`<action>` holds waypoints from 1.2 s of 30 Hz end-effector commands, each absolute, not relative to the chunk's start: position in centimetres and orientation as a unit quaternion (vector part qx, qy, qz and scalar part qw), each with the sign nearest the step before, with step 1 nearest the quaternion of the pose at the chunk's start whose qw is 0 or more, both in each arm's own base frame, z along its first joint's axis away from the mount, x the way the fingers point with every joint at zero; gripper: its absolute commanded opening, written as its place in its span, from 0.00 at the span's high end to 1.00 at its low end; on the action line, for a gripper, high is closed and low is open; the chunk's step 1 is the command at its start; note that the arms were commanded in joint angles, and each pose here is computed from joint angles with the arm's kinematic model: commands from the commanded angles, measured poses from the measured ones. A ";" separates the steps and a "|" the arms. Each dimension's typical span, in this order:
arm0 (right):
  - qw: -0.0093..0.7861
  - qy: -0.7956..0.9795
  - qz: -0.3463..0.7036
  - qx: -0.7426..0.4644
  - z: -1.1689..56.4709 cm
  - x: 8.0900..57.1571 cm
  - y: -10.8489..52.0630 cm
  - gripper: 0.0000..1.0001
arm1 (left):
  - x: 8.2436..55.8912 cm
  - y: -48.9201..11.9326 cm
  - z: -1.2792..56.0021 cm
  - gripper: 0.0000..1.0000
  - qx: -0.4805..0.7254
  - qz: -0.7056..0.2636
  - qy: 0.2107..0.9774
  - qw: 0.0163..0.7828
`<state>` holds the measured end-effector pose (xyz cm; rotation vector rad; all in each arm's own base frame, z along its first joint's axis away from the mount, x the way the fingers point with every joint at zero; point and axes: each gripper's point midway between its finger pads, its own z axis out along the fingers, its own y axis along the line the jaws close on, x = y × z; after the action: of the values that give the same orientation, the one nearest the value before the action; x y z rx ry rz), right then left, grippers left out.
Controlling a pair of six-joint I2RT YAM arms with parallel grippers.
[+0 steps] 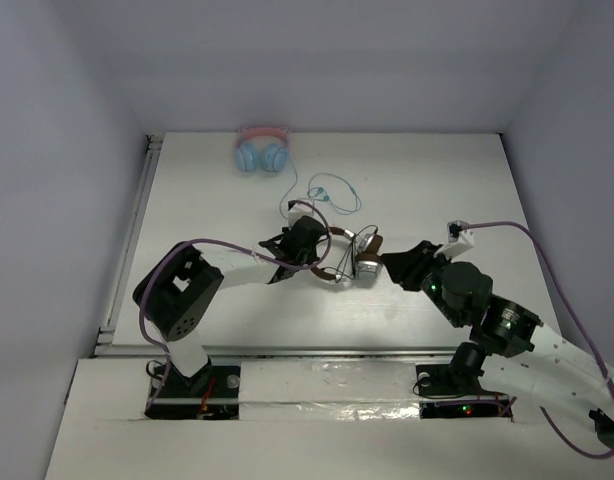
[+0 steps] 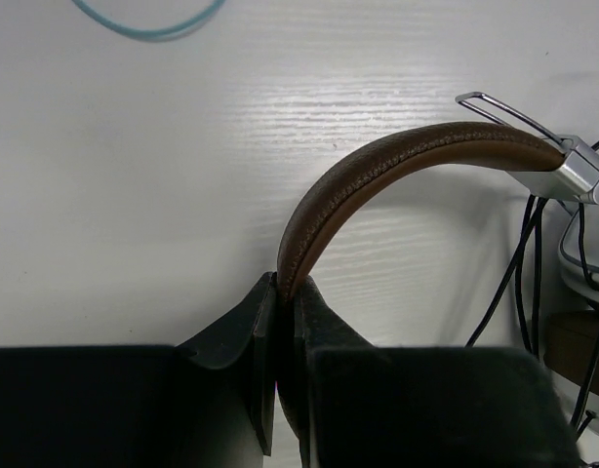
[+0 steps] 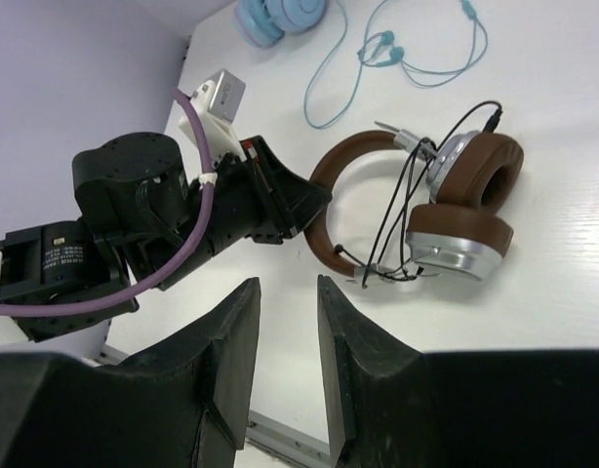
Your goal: Wrap the headphones
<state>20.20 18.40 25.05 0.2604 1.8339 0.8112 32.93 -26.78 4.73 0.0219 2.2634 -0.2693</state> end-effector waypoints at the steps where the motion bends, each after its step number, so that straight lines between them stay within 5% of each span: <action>1: 0.548 0.764 0.319 0.118 25.1 20.6 17.5 0.64 | 33.1 -27.8 5.0 1.00 -0.008 -0.142 0.896 0.421; 7: 0.553 0.764 0.309 0.123 25.0 20.9 17.1 0.55 | 32.2 -28.0 3.4 1.00 -0.001 -0.139 0.906 0.400; 9: 0.554 0.763 0.310 0.122 25.2 20.9 17.2 0.41 | 32.0 -27.9 3.0 1.00 -0.001 -0.140 0.909 0.394; 13: 0.557 0.761 0.309 0.122 25.9 20.8 16.9 0.24 | 31.7 -27.9 3.9 0.64 -0.005 -0.152 0.904 0.399; 17: 0.565 0.759 0.299 0.124 26.9 20.6 15.9 0.18 | 31.8 -27.7 6.9 0.43 -0.009 -0.167 0.891 0.422; 22: 0.605 0.722 0.283 0.179 30.8 20.3 11.7 0.03 | 31.9 -26.0 14.6 0.04 -0.035 -0.193 0.849 0.491; 28: 0.640 0.671 0.278 0.250 33.1 19.0 6.3 0.00 | 29.6 -23.8 24.5 0.01 -0.046 -0.254 0.783 0.566; 36: 0.647 0.640 0.297 0.287 33.7 17.6 3.3 0.00 | 25.7 -19.3 29.0 0.01 -0.060 -0.280 0.750 0.596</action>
<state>17.97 4.91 33.13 0.6105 1.4850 0.6974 26.75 -21.06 30.17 -0.1464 1.7092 -0.7128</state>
